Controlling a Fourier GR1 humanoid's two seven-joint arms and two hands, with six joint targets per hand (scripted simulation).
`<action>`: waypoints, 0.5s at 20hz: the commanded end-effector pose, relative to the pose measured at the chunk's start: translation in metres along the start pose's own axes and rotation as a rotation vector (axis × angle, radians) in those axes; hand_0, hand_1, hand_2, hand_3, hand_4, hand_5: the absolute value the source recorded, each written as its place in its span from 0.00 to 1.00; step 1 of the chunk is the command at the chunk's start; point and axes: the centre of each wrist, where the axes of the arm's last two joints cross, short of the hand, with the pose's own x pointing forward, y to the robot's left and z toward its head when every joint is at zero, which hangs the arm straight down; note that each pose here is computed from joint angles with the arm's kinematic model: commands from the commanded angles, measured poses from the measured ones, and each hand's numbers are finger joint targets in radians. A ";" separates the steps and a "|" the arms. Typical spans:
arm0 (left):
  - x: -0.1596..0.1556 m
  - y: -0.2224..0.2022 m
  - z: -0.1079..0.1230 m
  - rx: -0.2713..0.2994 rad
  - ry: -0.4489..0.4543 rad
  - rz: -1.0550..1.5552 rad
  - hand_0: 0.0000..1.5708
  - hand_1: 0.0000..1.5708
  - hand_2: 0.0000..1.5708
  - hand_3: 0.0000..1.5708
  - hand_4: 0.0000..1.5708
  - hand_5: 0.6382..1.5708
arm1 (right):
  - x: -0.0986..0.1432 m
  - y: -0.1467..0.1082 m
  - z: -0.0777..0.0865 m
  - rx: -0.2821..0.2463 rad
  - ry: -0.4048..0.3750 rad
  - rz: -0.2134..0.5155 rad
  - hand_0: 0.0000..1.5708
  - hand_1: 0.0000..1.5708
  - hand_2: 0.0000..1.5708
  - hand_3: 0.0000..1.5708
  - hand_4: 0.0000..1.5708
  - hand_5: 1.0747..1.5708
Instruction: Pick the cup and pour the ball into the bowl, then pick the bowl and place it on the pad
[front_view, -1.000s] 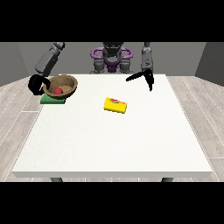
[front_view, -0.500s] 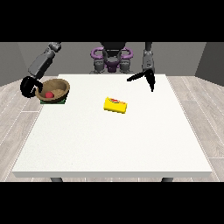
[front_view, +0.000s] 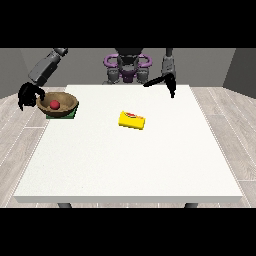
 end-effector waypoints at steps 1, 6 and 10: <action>0.000 -0.006 0.018 -0.016 0.023 0.014 0.00 0.00 0.00 0.00 0.00 0.99 | 0.006 -0.009 0.002 -0.002 0.045 -0.006 1.00 1.00 1.00 0.31 0.47 1.00; 0.005 0.009 0.012 -0.038 0.025 0.031 0.00 0.00 0.00 0.00 0.00 1.00 | -0.024 -0.001 0.009 0.005 0.067 0.085 1.00 1.00 1.00 0.59 0.45 1.00; 0.016 0.006 -0.001 0.007 -0.020 0.025 0.00 0.00 0.00 0.00 0.00 0.99 | -0.011 -0.005 0.007 0.040 0.074 0.193 1.00 1.00 1.00 0.77 0.43 0.97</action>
